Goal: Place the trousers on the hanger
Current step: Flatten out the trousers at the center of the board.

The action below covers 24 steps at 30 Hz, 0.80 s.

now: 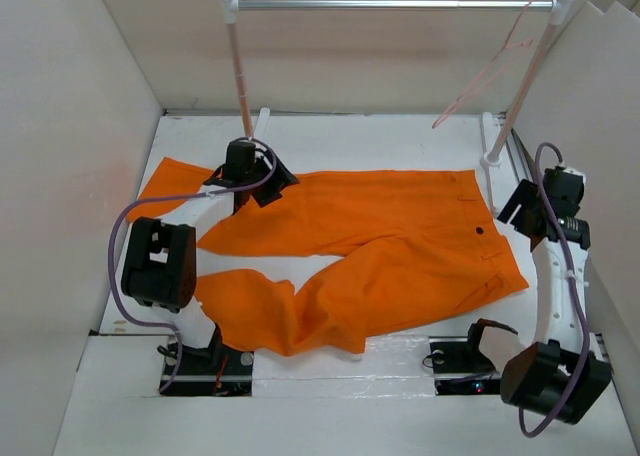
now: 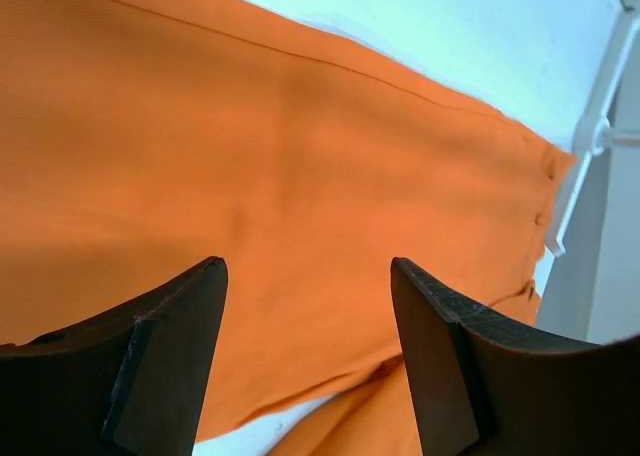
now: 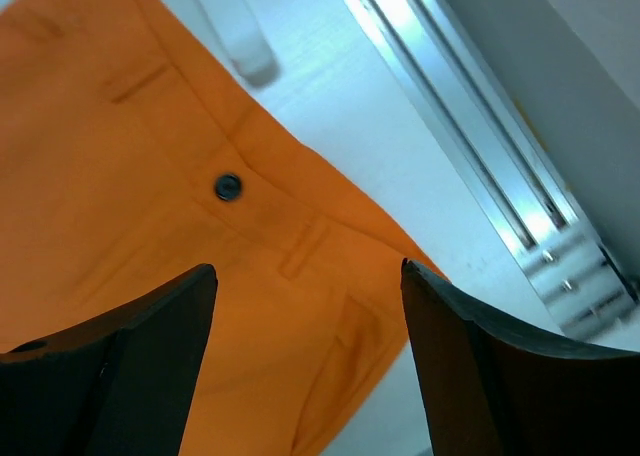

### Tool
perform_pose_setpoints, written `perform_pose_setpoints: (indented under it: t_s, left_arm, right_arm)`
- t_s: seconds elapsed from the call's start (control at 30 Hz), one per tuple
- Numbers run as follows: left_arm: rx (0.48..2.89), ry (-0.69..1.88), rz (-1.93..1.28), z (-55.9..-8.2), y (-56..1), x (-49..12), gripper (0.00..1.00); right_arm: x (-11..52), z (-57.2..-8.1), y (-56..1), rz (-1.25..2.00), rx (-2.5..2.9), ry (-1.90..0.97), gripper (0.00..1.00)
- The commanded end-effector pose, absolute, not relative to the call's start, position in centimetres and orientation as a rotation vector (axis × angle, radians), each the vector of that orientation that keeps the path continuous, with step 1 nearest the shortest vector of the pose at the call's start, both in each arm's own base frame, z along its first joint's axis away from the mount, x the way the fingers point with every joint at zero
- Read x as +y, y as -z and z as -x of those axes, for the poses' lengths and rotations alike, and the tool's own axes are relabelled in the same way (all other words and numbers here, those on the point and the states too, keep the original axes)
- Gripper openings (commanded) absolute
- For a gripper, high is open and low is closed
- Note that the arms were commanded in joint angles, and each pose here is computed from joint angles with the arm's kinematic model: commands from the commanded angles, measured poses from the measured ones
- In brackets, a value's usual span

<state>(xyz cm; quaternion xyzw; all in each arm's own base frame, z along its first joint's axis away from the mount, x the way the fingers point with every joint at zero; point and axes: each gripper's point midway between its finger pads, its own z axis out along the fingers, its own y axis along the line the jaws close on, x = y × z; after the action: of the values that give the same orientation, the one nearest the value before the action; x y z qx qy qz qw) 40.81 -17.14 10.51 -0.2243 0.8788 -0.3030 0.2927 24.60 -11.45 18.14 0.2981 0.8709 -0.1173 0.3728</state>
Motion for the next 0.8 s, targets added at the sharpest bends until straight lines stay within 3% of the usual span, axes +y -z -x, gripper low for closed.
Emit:
perform_pose_setpoints:
  t_s: [0.0, 0.1, 0.2, 0.3, 0.37, 0.43, 0.47, 0.57, 0.77]
  left_arm:
    - [2.263, 0.862, 0.457, -40.8, -14.7, -18.9, 0.63]
    - [2.292, 0.856, 0.361, -40.5, -14.8, -20.9, 0.63]
    - [2.350, 0.845, 0.268, -40.0, -14.1, -22.4, 0.63]
    - [2.344, 0.804, 0.221, -39.6, -14.3, -22.8, 0.63]
    - [2.329, 0.788, 0.204, -39.5, -14.9, -22.8, 0.62]
    - [2.319, 0.774, 0.161, -39.3, -15.5, -23.1, 0.62]
    - [2.320, 0.771, 0.140, -39.1, -15.8, -23.5, 0.62]
    - [2.302, 0.702, 0.099, -38.6, -16.8, -23.3, 0.62]
    - [2.154, 0.327, 0.355, -41.6, -20.0, -15.1, 0.62]
  right_arm:
    - [-10.4, -31.4, -19.0, -0.541, 2.135, 0.121, 0.80]
    - [-7.3, -36.0, -17.9, -0.346, 2.097, -0.064, 0.79]
    - [-5.3, -39.6, -15.9, -0.162, 2.132, -0.142, 0.67]
    - [-5.4, -42.9, -13.9, -0.042, 2.209, -0.083, 0.47]
    - [-5.6, -44.4, -11.4, -0.042, 2.272, -0.077, 0.57]
    - [-6.4, -46.1, -11.7, -0.069, 2.268, -0.051, 0.74]
    - [-6.6, -46.6, -10.3, -0.090, 2.298, -0.054, 0.77]
    - [-8.0, -48.0, -8.9, -0.148, 2.342, 0.011, 0.79]
    - [-9.1, -48.8, -5.8, -0.205, 2.446, 0.030, 0.80]
